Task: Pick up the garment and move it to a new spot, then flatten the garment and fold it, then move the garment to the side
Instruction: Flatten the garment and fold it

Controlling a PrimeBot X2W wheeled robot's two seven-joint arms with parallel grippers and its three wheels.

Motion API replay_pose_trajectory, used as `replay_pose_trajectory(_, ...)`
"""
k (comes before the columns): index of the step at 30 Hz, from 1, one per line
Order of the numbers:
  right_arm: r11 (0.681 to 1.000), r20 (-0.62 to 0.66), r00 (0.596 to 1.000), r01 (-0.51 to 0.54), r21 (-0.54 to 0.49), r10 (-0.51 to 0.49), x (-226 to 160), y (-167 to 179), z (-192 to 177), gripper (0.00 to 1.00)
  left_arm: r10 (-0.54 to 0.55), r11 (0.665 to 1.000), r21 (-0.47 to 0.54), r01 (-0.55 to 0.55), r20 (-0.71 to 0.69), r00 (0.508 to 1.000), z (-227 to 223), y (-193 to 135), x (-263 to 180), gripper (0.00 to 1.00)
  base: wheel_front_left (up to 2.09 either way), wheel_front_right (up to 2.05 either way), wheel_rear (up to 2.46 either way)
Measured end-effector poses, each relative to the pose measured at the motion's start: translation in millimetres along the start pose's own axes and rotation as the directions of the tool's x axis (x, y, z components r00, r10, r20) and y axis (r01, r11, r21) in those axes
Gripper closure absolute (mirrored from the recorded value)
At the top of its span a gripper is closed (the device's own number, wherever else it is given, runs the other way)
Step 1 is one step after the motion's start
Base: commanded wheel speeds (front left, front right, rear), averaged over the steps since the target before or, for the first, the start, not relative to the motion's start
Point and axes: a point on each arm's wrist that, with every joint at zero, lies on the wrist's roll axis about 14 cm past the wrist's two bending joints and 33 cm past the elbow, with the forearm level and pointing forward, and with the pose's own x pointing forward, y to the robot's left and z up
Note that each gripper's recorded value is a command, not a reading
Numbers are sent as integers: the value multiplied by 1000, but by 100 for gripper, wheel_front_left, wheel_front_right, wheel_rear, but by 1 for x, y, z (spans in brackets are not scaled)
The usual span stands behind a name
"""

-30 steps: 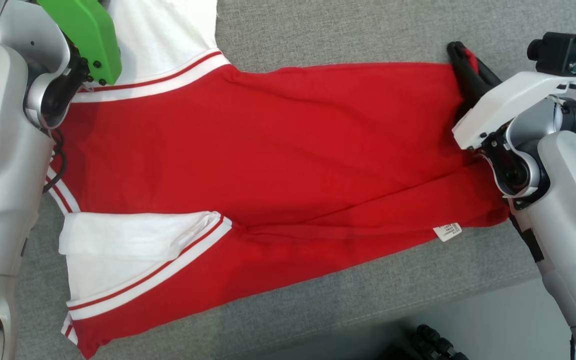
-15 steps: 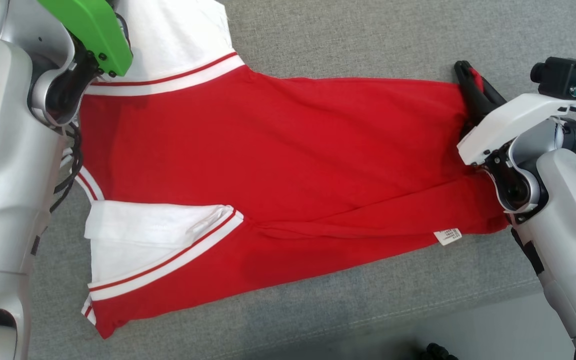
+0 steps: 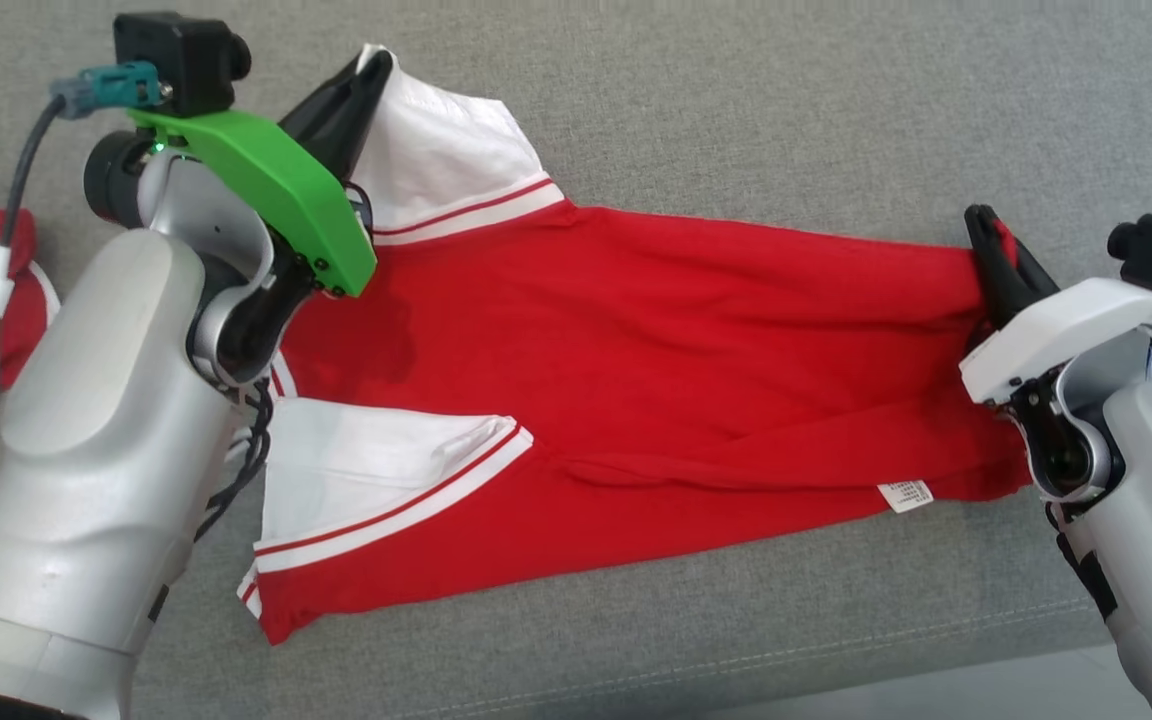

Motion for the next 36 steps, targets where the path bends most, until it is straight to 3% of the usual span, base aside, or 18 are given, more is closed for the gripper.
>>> replay_pose_trajectory(12,997,26,998,-58,45,57,-40,20,-5,100,1,1000,-3,-1,29,1000,-4,-24,-68,100,0,0,0)
replay_pose_trajectory(19,996,44,997,-59,59,57,-59,19,-7,100,-19,999,-45,19,-18,1000,-31,-42,-100,100,0,0,0)
replay_pose_trajectory(36,997,49,996,-73,40,71,-69,15,-8,100,35,989,-141,-49,-99,995,-76,-33,-153,100,0,0,0)
